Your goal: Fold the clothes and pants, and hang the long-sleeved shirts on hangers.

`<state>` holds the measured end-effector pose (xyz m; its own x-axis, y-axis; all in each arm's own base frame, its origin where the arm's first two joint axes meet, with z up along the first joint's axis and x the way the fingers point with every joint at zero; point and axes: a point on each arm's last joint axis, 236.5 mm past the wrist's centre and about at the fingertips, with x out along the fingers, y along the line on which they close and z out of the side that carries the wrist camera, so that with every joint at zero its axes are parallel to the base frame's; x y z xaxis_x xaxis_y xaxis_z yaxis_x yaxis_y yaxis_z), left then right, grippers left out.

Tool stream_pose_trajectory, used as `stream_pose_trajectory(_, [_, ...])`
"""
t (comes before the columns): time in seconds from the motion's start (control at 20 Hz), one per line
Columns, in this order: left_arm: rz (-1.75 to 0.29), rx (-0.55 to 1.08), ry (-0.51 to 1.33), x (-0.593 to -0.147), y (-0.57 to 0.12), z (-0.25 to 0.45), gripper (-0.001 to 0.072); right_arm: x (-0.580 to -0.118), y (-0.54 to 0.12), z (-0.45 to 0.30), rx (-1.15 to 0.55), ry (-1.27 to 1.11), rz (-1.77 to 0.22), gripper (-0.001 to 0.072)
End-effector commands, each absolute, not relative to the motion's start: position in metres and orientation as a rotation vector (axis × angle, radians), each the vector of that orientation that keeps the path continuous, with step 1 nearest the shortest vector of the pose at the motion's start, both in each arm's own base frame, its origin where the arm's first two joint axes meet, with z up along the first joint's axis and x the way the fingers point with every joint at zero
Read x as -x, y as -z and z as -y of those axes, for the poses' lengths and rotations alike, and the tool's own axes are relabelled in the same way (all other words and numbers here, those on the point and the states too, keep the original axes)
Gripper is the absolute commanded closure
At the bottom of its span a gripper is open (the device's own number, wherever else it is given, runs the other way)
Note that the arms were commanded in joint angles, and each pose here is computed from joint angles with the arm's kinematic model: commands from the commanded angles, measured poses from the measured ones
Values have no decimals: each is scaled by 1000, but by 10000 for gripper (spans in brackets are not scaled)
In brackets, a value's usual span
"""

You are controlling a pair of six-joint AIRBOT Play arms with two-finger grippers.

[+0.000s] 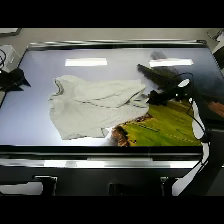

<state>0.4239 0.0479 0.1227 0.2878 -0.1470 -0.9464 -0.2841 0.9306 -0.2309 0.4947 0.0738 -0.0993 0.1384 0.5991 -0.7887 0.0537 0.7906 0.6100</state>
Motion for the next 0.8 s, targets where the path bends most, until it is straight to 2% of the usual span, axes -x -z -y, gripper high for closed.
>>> stream_pose_trajectory(0.0, [-1391,422,-157,-386,-68,-57,312,-482,79,-82,-573,-487,-1418,679])
stream_pose_trajectory(0.2, [-1443,640,-48,-315,22,-5,312,-468,55,-86,-560,-529,-1441,679])
stream_pose_trajectory(0.35, [-1437,785,79,-274,63,39,310,-460,40,-85,-533,-544,-1449,680])
stream_pose_trajectory(0.55, [-1458,802,135,-253,86,54,309,-450,26,-82,-499,-545,-1466,680])
stream_pose_trajectory(0.75, [-1424,807,148,-260,93,55,308,-447,14,-82,-489,-542,-1457,680])
